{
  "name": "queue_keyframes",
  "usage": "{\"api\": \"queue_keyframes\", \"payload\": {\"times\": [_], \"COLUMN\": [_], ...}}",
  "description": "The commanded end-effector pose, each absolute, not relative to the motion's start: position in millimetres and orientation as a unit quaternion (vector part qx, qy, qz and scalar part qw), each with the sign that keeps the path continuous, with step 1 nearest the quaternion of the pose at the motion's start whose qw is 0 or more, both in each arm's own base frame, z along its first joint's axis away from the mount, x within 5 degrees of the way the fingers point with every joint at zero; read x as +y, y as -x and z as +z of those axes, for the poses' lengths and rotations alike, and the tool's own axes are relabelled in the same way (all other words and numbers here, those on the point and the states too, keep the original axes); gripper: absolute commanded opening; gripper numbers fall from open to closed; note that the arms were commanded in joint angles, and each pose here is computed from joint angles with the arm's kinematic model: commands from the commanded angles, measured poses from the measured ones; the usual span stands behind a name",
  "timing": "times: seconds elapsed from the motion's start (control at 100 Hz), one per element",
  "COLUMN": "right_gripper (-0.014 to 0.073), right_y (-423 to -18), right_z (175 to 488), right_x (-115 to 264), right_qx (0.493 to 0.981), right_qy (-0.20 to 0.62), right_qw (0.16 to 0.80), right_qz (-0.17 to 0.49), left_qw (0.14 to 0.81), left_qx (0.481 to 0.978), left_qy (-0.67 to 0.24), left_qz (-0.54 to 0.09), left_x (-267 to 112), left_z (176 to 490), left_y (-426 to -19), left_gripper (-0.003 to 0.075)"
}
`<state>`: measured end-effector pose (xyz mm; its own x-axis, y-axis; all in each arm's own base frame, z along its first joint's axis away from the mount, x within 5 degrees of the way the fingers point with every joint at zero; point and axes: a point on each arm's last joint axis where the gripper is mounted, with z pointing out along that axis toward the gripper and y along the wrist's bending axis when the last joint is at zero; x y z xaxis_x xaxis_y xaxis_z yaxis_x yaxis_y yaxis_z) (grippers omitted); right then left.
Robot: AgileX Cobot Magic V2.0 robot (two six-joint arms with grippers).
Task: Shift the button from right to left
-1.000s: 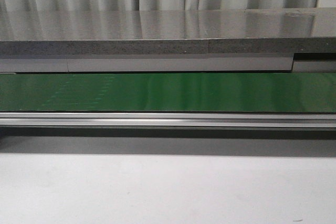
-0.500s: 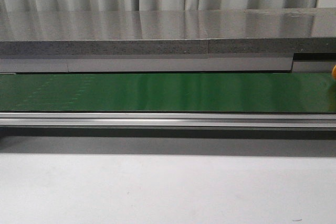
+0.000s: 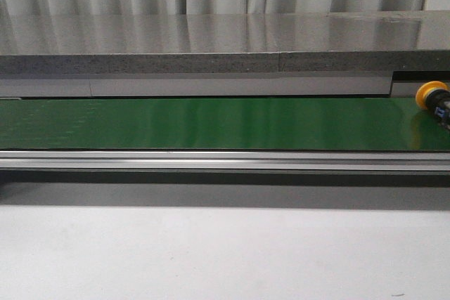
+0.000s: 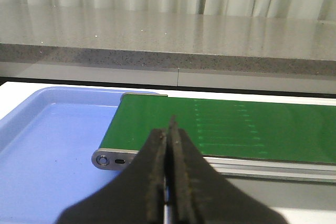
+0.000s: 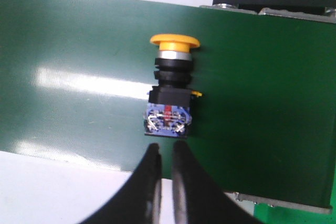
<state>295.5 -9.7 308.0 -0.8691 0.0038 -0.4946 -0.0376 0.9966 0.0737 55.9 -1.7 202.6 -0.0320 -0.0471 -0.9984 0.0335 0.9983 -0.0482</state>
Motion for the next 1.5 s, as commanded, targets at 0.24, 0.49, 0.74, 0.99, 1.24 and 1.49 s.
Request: {"api": "queue_keyframes", "payload": {"times": [0.24,0.49,0.74,0.99,1.24,1.49], "right_gripper": [-0.0066,-0.0066,-0.0066,-0.0066,-0.0066,-0.0066], "right_y": [-224.6,-171.0,-122.0,-86.4,-69.8,-67.6], "right_z": [331.7,315.3,298.5,291.3,286.5,287.5], "right_x": [-5.3,-3.9,-2.0,-0.1,0.8,0.9], "right_qx": [0.911,0.878,0.840,0.802,0.778,0.774], "right_qy": [0.014,0.011,0.009,0.010,0.010,0.010], "right_qw": [0.413,0.478,0.542,0.597,0.628,0.633], "right_qz": [0.016,0.004,-0.004,-0.008,-0.011,-0.011], "left_qw": [0.717,0.717,0.717,0.717,0.717,0.717], "left_qx": [0.696,0.696,0.696,0.696,0.696,0.696], "left_qy": [0.006,0.006,0.006,0.006,0.006,0.006], "left_qz": [-0.039,-0.039,-0.039,-0.039,-0.039,-0.039], "left_x": [-2.4,-2.4,-2.4,-2.4,-2.4,-2.4], "left_z": [195.8,195.8,195.8,195.8,195.8,195.8], "left_y": [-55.5,-55.5,-55.5,-55.5,-55.5,-55.5], "left_gripper": [-0.0020,-0.0020,-0.0020,-0.0020,-0.0020,-0.0020]}}
